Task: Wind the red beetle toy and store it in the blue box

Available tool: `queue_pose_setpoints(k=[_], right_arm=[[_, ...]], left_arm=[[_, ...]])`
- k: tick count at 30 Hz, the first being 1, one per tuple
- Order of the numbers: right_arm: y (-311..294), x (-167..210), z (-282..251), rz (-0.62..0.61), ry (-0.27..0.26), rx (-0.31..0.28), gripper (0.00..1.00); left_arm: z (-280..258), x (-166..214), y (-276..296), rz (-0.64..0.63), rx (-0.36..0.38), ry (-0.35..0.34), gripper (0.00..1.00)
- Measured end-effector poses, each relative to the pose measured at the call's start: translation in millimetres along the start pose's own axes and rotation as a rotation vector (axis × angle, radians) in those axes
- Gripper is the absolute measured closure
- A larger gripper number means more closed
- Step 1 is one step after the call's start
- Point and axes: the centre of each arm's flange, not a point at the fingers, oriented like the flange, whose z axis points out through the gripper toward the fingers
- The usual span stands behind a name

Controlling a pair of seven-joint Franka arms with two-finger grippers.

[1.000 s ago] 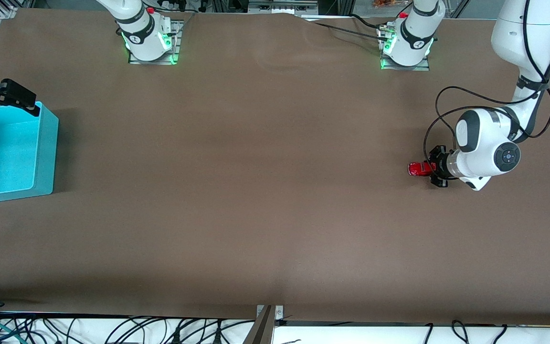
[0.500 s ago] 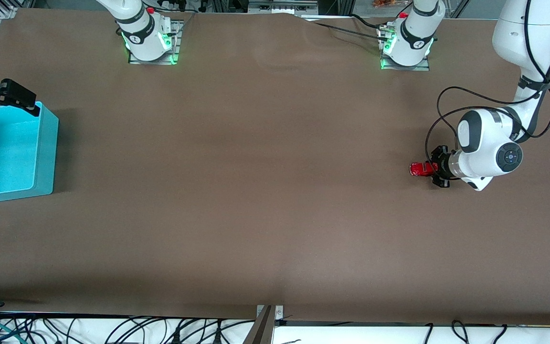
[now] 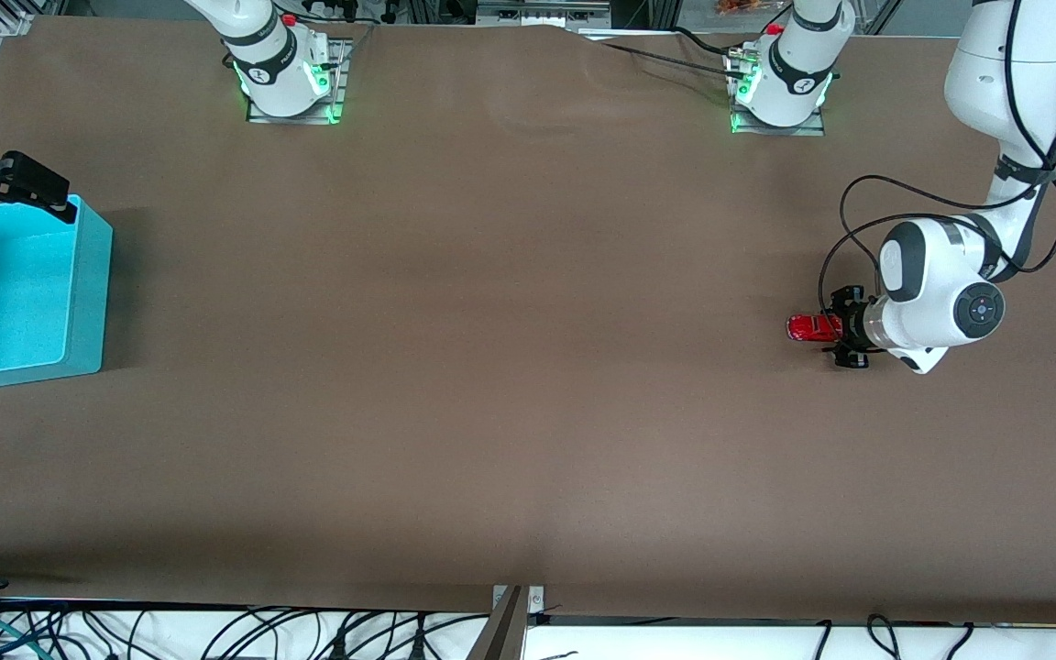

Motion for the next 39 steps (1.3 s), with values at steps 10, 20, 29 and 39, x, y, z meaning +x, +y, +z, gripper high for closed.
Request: queue_pose_setpoints(k=[10,20,29,39], right_arm=[[0,0,0,0.000,0.000,0.000,0.00],[0,0,0,0.000,0.000,0.000,0.00],[0,0,0,0.000,0.000,0.000,0.00],[0,0,0,0.000,-0.001,0.000,0.00]], left_arm=[[-2,0,1,0.001,-0.003,0.000,0.12],[-36,-8,17,0.024,0.028,-0.009,0.12],[-69,-21,29,0.125,0.036,-0.016,0.02],[-104,-29,44,0.274,-0.030,-0.011,0.00]])
